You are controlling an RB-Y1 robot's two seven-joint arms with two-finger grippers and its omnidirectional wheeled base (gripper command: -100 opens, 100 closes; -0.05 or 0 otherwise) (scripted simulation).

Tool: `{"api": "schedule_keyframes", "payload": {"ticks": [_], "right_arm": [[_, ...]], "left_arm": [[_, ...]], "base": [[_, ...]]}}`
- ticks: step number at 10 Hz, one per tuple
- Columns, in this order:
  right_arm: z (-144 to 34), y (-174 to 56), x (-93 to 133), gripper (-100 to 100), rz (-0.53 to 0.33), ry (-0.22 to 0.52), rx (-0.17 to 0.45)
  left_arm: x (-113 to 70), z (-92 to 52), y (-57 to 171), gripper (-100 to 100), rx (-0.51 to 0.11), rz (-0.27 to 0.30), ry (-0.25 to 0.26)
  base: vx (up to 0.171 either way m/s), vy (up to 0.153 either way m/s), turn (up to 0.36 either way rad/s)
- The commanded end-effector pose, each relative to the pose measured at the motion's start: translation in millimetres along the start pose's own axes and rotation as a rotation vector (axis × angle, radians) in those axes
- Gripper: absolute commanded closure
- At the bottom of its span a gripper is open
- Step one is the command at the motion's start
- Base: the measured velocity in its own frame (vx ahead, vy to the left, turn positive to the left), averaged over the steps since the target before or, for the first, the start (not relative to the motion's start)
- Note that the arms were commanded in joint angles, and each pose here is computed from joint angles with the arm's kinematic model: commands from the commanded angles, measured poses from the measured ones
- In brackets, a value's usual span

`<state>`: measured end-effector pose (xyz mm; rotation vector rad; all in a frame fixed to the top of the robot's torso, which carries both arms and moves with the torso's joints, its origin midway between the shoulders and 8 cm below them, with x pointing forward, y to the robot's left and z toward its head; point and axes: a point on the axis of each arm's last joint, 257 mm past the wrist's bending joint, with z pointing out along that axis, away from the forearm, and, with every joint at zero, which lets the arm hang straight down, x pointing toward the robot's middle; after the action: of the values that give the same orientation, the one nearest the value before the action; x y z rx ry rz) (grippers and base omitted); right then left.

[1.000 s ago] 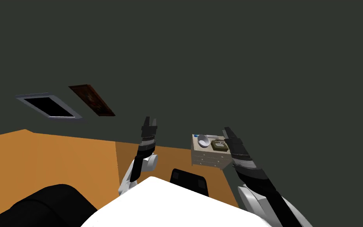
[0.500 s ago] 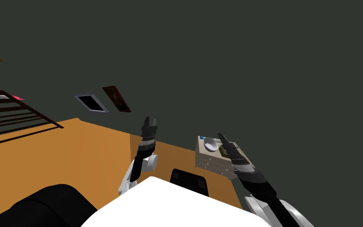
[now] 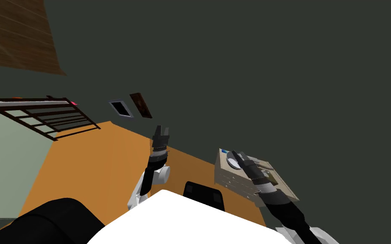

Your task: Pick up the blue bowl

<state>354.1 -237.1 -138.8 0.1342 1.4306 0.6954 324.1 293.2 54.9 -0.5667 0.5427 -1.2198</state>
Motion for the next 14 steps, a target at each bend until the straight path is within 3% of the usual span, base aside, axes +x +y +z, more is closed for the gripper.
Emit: {"api": "schedule_keyframes", "payload": {"ticks": [1, 2, 4, 5, 6, 7, 8, 9, 11, 12, 13, 14], "right_arm": [[-18.0, -25, 23, -100, -0.107, 0.09, 0.042], [-18.2, -25, 23, -100, -0.121, 0.093, 0.04], [-48.6, -57, 53, -100, -0.258, 0.223, 0.091], [-48.6, -57, 53, -100, -0.274, 0.224, 0.09], [-67.0, -74, 67, -100, -0.336, 0.291, 0.115], [-67.0, -74, 67, -100, -0.349, 0.292, 0.113], [-87.4, -92, 80, -100, -0.415, 0.362, 0.136], [-87.4, -92, 80, -100, -0.421, 0.362, 0.135], [-132.8, -126, 102, -100, -0.548, 0.504, 0.176], [-134.3, -126, 103, -100, -0.56, 0.508, 0.174], [-160.5, -142, 112, -100, -0.617, 0.582, 0.193], [-160.5, -142, 112, -100, -0.624, 0.583, 0.191]], "left_arm": [[0.0, 0.0, 0, 0, 0.0, 0.0, 0.0], [0.0, 0.0, 0, 0, 0.0, 0.0, 0.0], [0.0, 0.0, 0, 0, 0.0, 0.0, 0.0], [0.0, 0.0, 0, 0, 0.0, 0.0, 0.0], [-0.1, 0.0, 0, 0, 0.0, 0.0, 0.0], [0.0, 0.0, 0, 0, 0.0, 0.0, 0.0], [-0.1, -0.1, 0, 0, 0.0, 0.0, 0.0], [0.0, 0.0, 0, 0, 0.0, 0.0, 0.0], [0.0, 0.0, 0, 0, 0.0, 0.0, 0.0], [-0.1, -0.1, 0, 0, 0.0, 0.0, 0.0], [-0.1, -0.1, 0, 0, 0.0, 0.0, 0.0], [-0.1, -0.1, 0, 0, 0.0, 0.0, 0.0]], "base": [[0.029, 0.043, 0.447], [0.035, 0.017, 0.125], [0.051, 0.035, 0.259], [0.053, 0.028, 0.178], [0.056, 0.027, 0.258], [0.046, 0.014, 0.114], [0.052, 0.018, 0.251], [0.046, 0.012, 0.114], [0.081, 0.025, 0.292], [0.08, 0.012, 0.074], [0.069, 0.017, 0.143], [0.058, 0.01, 0.109]]}}
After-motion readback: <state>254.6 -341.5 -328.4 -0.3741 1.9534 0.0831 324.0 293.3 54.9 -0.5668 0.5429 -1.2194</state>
